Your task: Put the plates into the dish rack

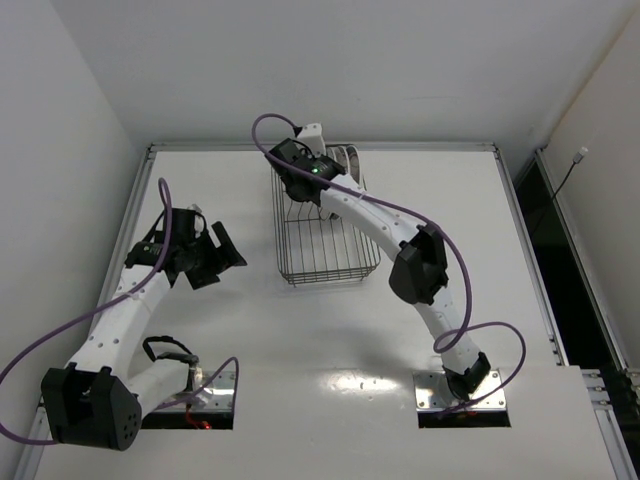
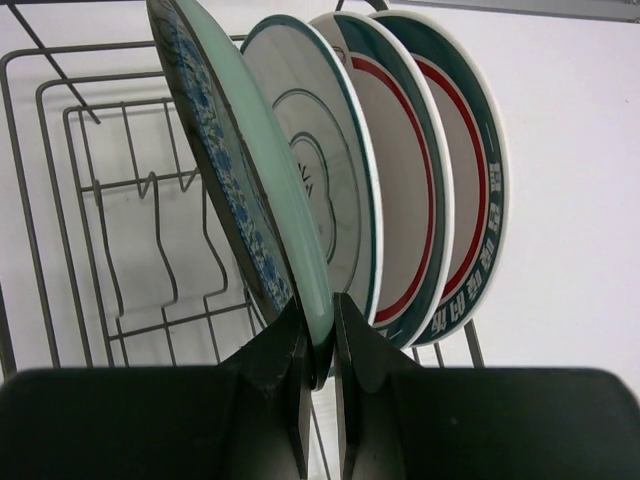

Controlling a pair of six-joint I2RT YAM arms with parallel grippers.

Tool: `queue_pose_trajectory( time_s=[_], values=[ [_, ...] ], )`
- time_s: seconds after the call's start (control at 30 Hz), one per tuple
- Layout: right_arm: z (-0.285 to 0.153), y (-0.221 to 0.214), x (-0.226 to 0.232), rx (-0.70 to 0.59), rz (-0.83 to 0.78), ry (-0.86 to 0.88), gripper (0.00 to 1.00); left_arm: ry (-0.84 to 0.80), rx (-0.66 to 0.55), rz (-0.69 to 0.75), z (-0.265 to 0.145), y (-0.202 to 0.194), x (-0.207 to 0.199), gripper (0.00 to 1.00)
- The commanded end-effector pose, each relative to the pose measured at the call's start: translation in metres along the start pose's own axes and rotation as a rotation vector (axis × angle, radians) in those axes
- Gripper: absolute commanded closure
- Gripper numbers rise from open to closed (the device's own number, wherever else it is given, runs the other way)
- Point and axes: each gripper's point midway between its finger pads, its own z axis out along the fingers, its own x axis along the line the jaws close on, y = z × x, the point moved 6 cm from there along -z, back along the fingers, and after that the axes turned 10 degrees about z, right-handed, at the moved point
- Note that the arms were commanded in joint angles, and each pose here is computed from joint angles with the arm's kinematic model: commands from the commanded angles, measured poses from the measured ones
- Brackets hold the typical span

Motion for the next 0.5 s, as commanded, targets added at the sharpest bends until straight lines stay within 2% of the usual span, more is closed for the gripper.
queue_pose_trajectory(
  time_s=[0.0,0.2,0.47],
  values=[
    [-0.016,0.027,0.001,-0.107,0.059,0.002,1.00,0.002,-0.008,0.007,-0.001,0.002,0.002,0.26],
    [-0.004,0.017,0.009,-0.102,0.025,-0.013,1.00,-0.003,0.004,0.005,0.000,0.001,0.001,0.26],
    [0.034,-0.025,0.016,-0.007,-0.028,-0.039,1.00,0.005,0.009,0.015,0.002,0.000,0.005,0.26]
  ],
)
